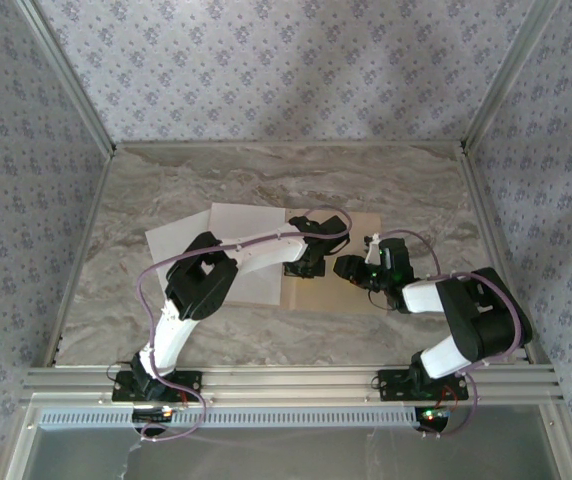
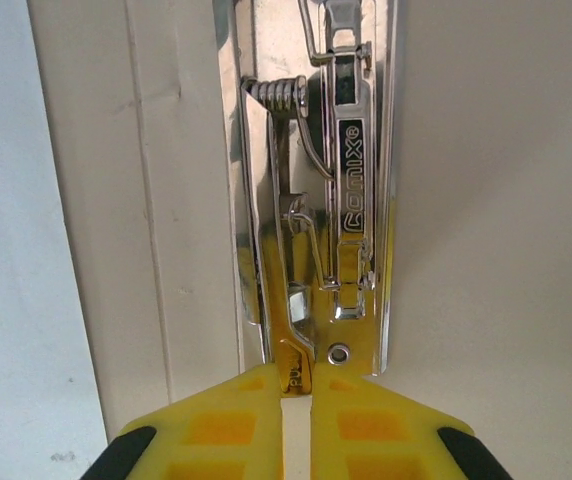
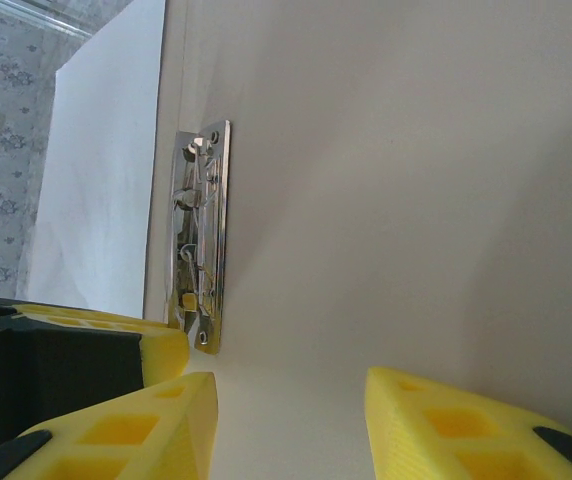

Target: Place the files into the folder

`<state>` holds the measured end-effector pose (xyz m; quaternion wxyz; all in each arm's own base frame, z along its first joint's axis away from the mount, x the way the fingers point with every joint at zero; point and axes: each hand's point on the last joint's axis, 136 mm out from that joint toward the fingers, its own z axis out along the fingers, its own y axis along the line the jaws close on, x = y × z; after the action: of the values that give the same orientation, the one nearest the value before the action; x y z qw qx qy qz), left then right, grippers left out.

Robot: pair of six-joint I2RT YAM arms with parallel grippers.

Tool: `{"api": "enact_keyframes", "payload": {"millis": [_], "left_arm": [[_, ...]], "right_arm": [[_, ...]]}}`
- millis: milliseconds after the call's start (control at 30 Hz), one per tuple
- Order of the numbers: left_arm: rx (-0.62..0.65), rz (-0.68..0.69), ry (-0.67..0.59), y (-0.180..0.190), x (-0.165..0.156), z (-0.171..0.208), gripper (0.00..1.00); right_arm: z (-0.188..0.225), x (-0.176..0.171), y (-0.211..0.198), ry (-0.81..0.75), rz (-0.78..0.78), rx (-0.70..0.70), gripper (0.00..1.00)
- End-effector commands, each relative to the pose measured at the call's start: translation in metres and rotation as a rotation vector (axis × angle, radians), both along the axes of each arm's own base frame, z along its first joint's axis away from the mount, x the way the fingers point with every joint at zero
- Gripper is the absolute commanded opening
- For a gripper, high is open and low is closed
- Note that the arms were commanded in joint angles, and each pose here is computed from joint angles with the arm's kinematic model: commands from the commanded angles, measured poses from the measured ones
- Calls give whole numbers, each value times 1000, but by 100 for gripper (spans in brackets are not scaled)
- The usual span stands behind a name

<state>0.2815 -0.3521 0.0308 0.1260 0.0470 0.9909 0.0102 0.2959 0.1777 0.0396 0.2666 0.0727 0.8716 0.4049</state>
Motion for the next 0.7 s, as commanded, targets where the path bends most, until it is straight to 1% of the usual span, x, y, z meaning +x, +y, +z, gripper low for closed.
{"api": "enact_keyframes", "payload": {"millis": [0,567,667], "left_arm": [[23,6,90,0,-17,-39,11],[-11,5,139,-11,-31,-60,9],[-13,-3,127,-14,-29,-54,9]], "right_arm": [[-39,-27,-7,180,-6,-49,46],[-40,-27,-6,186,-4,-47,45],[-41,-27,-7,188,-4,-47,45]]}}
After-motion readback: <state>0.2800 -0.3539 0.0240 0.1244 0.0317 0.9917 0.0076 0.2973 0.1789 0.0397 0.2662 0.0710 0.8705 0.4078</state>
